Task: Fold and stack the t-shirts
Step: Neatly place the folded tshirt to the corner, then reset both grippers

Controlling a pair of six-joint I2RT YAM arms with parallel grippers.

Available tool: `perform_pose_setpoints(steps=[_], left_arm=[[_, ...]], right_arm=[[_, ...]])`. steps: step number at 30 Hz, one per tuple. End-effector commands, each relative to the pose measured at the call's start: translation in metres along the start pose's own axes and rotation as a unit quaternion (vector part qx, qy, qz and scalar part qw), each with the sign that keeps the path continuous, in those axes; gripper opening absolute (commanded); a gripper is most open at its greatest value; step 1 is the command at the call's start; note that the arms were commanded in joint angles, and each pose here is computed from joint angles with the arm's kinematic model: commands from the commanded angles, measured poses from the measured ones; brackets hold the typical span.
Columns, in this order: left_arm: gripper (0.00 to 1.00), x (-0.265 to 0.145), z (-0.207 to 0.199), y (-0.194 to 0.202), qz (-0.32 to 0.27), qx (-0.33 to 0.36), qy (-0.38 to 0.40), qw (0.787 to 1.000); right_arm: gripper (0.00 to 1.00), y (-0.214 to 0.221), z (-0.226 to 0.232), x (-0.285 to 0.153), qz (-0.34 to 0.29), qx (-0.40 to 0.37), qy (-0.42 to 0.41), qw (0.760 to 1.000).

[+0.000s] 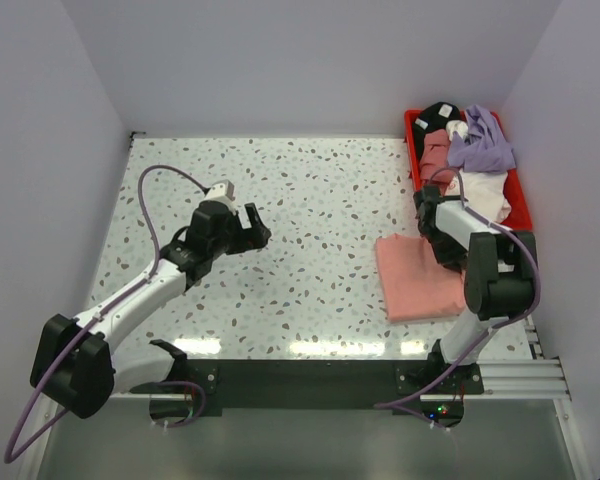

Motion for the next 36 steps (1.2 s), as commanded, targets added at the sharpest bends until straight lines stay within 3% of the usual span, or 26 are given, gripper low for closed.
perform_pose_setpoints(steps=[1,9,11,13,14,15,19,23,25,27,30,31,35,36], left_arm=[[1.00,-0.003,0.005,-0.006,-0.017,0.012,-0.003,1.000],[1.00,-0.006,0.009,-0.012,-0.030,0.011,-0.012,0.999],[1.00,-0.006,0.010,-0.013,-0.032,0.011,-0.014,0.999],[1.00,-0.007,0.010,-0.014,-0.035,0.010,-0.015,0.999],[1.00,-0.007,0.011,-0.014,-0.035,0.010,-0.015,0.999],[1.00,-0.008,0.010,-0.015,-0.037,0.009,-0.015,0.999],[1.00,-0.009,0.011,-0.016,-0.038,0.008,-0.018,0.999],[1.00,-0.013,0.012,-0.018,-0.045,0.006,-0.022,0.999],[1.00,-0.015,0.013,-0.021,-0.052,0.005,-0.026,0.998],[1.00,-0.019,0.011,-0.024,-0.057,0.001,-0.025,0.998],[1.00,-0.028,0.008,-0.032,-0.065,-0.007,-0.029,0.997],[1.00,-0.031,0.006,-0.037,-0.075,-0.011,-0.031,0.997],[1.00,-0.049,0.003,-0.051,-0.104,-0.023,-0.032,0.994],[1.00,-0.053,0.004,-0.054,-0.112,-0.028,-0.036,0.993]], right_arm=[[0.00,-0.001,-0.035,0.002,0.004,0.004,0.043,0.999],[0.01,-0.001,-0.054,0.022,0.021,0.043,0.047,0.998],[0.09,-0.002,-0.060,0.023,0.030,0.041,0.062,0.997],[0.37,-0.001,-0.065,0.020,0.035,0.048,0.072,0.996],[0.44,0.001,-0.066,0.019,0.035,0.056,0.076,0.995],[0.98,0.002,-0.068,0.017,0.036,0.060,0.081,0.994],[0.99,0.011,-0.081,-0.004,0.023,0.096,0.086,0.991],[0.99,0.013,-0.100,-0.041,-0.046,0.162,0.074,0.983],[0.99,0.012,-0.109,-0.066,-0.108,0.222,0.059,0.967],[0.99,0.009,-0.118,-0.095,-0.185,0.276,0.035,0.942],[0.99,-0.022,-0.108,-0.140,-0.347,0.314,-0.063,0.882],[0.99,-0.031,-0.105,-0.173,-0.444,0.320,-0.106,0.830],[0.99,-0.032,-0.100,-0.221,-0.558,0.426,-0.185,0.688],[0.99,-0.033,-0.097,-0.226,-0.574,0.421,-0.195,0.675]])
Point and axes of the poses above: each gripper's point midway between its finger pads, its own x axis out along the fingers, its own z axis along the line the jaws close on, y = z × x, the point moved 1 cm from there along -x, back along the fingers, and after that the axes turned 13 degrees about -x, right-handed, at the moved point
